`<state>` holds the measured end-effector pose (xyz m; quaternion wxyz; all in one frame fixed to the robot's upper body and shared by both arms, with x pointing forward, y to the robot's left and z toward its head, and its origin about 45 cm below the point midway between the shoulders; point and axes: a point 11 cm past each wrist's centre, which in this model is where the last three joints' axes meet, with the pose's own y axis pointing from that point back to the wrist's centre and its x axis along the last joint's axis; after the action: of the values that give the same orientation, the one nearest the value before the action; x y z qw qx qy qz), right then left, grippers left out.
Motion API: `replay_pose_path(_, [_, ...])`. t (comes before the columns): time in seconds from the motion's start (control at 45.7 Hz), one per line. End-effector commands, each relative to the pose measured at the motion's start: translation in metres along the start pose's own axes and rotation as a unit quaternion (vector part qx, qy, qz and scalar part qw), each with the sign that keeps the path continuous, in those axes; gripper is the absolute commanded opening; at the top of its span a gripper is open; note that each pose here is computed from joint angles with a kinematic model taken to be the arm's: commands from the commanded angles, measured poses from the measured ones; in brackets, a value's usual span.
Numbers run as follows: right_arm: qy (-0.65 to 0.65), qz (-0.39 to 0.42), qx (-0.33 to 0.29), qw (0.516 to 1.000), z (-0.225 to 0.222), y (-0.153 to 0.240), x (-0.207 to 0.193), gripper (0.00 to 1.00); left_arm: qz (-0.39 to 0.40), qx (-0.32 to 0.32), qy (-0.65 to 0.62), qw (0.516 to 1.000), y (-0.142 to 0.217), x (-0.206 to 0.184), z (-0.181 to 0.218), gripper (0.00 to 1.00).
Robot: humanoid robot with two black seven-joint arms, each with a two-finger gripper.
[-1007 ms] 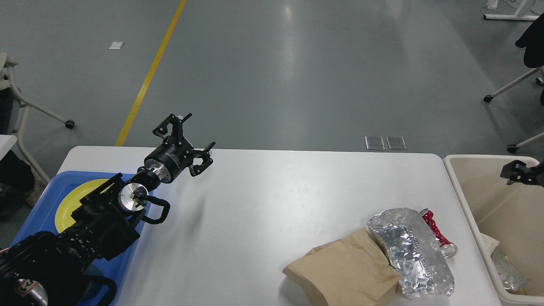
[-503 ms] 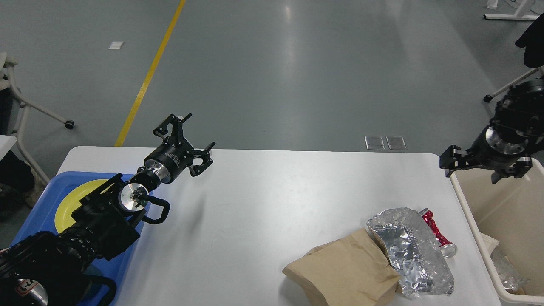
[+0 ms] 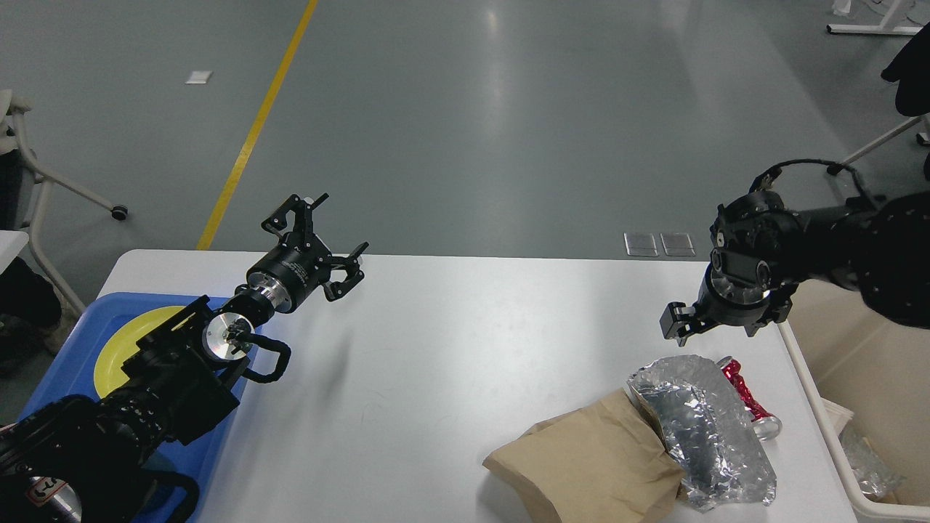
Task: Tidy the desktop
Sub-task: 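Lower the right gripper onto the foil-wrapped bundle and grasp it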
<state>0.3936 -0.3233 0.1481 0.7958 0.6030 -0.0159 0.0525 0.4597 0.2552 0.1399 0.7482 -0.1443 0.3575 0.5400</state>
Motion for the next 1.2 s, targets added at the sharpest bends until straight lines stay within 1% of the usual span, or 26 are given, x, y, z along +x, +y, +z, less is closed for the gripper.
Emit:
replay_pose_path(0.0, [-0.004, -0.011, 0.001, 1.0, 0.001, -0.025, -0.019, 1.0, 0.0, 0.0, 0.0, 1.0, 0.0, 0.0, 0.0, 0.97])
replay_pose_path(0.088, [-0.01, -0.015, 0.0, 1.0, 0.003, -0.035, -0.027, 1.0, 0.0, -0.001, 0.0, 1.0, 0.0, 0.0, 0.0, 0.97])
replay_pose_path(0.219, [-0.021, -0.015, -0.001, 1.0, 0.01, -0.043, -0.03, 0.98, 0.0, -0.001, 0.0, 1.0, 0.0, 0.0, 0.0, 0.97])
replay_pose_path(0.372, [-0.031, -0.004, 0.009, 0.999, 0.007, -0.047, -0.031, 0.97, 0.0, 0.0, 0.0, 1.0, 0.0, 0.0, 0.0, 0.97])
replay_pose_path(0.657, [-0.037, -0.004, 0.008, 0.999, 0.009, -0.057, -0.04, 0.96, 0.0, 0.0, 0.0, 1.0, 0.0, 0.0, 0.0, 0.97])
replay_pose_path(0.744, [-0.041, -0.007, 0.008, 0.999, 0.011, -0.061, -0.044, 0.92, 0.0, 0.0, 0.0, 1.0, 0.0, 0.0, 0.0, 0.97])
replay_pose_path(0.766, [-0.041, -0.007, 0.008, 0.999, 0.011, -0.061, -0.044, 0.9, 0.0, -0.001, 0.0, 1.0, 0.0, 0.0, 0.0, 0.97])
replay_pose_path(0.788, [-0.041, -0.007, 0.008, 0.999, 0.011, -0.062, -0.045, 0.83, 0.0, -0.001, 0.0, 1.0, 0.0, 0.0, 0.0, 0.97])
replay_pose_path(0.832, [-0.042, -0.007, 0.008, 0.999, 0.011, -0.062, -0.045, 0.73, 0.0, -0.001, 0.0, 1.0, 0.0, 0.0, 0.0, 0.97])
replay_pose_path(0.854, [-0.042, -0.008, 0.008, 0.999, 0.011, -0.062, -0.045, 0.66, 0.0, 0.001, 0.0, 1.0, 0.0, 0.0, 0.0, 0.97])
replay_pose_path(0.897, [-0.042, -0.014, 0.008, 0.999, 0.011, -0.062, -0.047, 0.48, 0.0, 0.0, 0.0, 1.0, 0.0, 0.0, 0.0, 0.97])
replay_pose_path(0.941, [-0.046, -0.014, 0.007, 0.999, 0.015, -0.062, -0.047, 0.36, 0.0, 0.0, 0.0, 1.0, 0.0, 0.0, 0.0, 0.97])
replay_pose_path(1.073, [-0.068, -0.02, 0.015, 0.997, 0.018, -0.063, -0.051, 0.06, 0.0, -0.001, 0.0, 1.0, 0.0, 0.0, 0.0, 0.97])
replay_pose_path(1.095, [-0.077, -0.025, 0.02, 0.997, 0.018, -0.064, -0.053, 0.0, 0.0, -0.001, 0.0, 1.0, 0.0, 0.0, 0.0, 0.97])
replay_pose_path(1.182, [-0.089, -0.028, 0.026, 0.995, 0.018, -0.064, -0.054, 0.0, 0.0, -0.001, 0.0, 1.0, 0.0, 0.0, 0.0, 0.97])
